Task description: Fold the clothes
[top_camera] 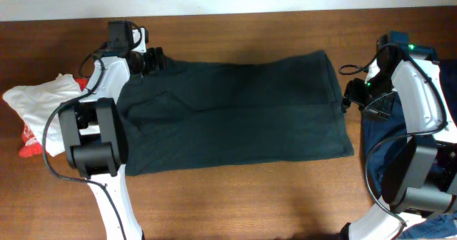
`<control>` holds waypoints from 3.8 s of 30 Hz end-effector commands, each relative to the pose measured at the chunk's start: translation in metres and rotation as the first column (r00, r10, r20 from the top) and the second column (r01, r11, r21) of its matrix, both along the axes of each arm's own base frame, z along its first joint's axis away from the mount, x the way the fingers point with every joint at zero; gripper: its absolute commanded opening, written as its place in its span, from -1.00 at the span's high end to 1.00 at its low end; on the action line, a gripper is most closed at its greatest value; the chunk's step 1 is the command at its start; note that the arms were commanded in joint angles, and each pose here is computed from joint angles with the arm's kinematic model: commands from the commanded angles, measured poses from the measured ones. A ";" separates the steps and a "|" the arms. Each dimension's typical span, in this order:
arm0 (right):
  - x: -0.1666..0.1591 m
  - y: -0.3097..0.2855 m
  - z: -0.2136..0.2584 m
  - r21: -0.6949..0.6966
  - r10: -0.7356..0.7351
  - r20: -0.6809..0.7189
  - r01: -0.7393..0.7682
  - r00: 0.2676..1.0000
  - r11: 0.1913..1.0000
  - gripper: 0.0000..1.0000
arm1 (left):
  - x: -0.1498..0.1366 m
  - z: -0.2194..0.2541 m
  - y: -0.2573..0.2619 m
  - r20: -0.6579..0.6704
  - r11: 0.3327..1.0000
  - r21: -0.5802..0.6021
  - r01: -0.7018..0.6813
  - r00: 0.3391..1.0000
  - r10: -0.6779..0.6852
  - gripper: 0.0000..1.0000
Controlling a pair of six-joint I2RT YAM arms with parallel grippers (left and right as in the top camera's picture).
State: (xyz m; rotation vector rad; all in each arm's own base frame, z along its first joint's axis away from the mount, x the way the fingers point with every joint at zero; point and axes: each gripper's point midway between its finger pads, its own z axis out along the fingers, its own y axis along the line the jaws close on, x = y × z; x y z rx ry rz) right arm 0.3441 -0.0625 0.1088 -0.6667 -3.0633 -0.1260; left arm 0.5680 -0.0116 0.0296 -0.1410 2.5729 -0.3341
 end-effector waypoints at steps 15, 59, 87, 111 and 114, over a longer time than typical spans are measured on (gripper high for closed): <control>0.139 0.011 -0.008 -0.069 0.156 0.459 -0.141 0.874 0.988 -0.27 | -0.022 0.055 -0.017 -0.109 0.992 -0.116 0.052 0.992 -0.065 0.99; 0.161 0.002 -0.023 -0.037 0.096 0.385 -0.088 0.918 0.995 0.92 | -0.116 0.076 0.002 -0.423 0.997 -0.072 -0.006 0.906 -0.025 1.00; 0.015 -0.006 -0.022 -0.068 0.097 -0.194 -0.112 0.976 0.991 0.91 | -0.295 0.034 0.031 -0.871 0.990 0.133 0.044 0.482 0.096 0.99; -0.032 0.002 -0.055 0.003 0.152 -0.354 -0.161 0.923 0.987 0.24 | -0.292 0.032 0.036 -0.861 0.985 0.168 0.036 0.492 0.129 0.52; -0.028 0.001 -0.056 0.006 0.180 -0.334 -0.189 0.925 0.982 0.24 | -0.294 0.034 0.036 -0.865 0.984 0.172 0.040 0.485 0.131 0.39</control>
